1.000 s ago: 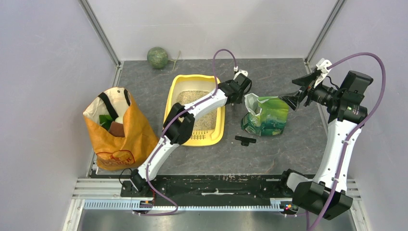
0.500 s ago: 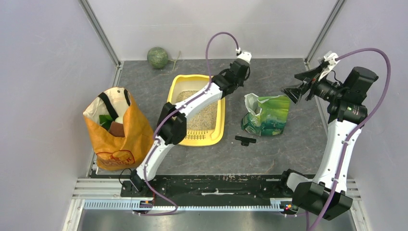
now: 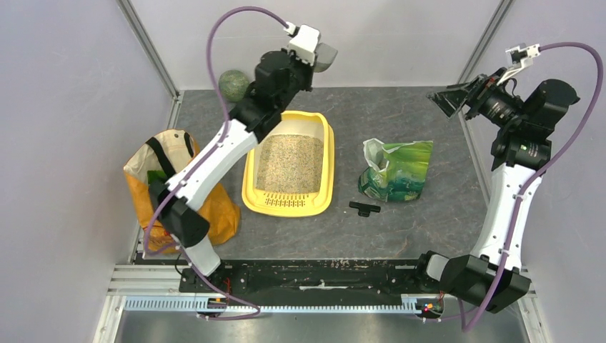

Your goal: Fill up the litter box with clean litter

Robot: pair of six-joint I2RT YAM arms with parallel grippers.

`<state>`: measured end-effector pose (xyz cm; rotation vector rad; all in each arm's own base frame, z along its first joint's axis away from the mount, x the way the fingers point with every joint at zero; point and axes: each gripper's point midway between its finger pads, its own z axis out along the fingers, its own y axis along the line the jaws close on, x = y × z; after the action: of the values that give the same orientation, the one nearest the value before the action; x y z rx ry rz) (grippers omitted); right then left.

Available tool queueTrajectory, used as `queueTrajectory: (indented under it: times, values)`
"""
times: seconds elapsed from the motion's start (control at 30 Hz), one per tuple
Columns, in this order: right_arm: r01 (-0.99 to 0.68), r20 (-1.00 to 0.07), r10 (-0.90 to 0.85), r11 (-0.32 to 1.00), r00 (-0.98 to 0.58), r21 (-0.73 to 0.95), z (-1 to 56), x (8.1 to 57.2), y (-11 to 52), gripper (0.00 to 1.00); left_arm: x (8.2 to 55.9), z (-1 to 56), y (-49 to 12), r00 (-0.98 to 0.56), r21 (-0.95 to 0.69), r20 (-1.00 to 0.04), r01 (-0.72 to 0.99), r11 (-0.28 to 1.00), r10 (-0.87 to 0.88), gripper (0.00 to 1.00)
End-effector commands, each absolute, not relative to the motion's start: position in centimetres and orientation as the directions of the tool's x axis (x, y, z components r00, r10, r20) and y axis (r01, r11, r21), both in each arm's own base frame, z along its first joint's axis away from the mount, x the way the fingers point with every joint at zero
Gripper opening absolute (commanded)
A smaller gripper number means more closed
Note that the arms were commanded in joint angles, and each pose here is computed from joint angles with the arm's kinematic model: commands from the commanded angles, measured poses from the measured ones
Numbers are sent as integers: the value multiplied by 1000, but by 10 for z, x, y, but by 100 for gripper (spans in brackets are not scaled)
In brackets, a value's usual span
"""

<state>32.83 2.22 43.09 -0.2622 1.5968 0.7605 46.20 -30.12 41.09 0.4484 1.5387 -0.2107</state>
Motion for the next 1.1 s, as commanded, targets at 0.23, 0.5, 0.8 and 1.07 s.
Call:
queueTrajectory:
  times: [0.23, 0.5, 0.8, 1.07]
  values:
    - [-611, -884, 366, 639, -292, 467, 452, 331, 50, 97, 337, 436, -283, 172, 186, -982, 753, 631, 84, 2]
    - [-613, -788, 405, 495, -465, 616, 434, 328, 81, 97, 262, 456, -279, 272, 243, -962, 861, 447, -2, 2]
    - [-629, -745, 366, 400, -557, 667, 427, 318, 123, 96, 226, 516, -282, 376, 302, -915, 878, 372, -145, 2]
    - [-618, -682, 320, 289, -657, 731, 417, 308, 165, 93, 218, 538, -288, 397, 312, -893, 886, 343, -211, 2]
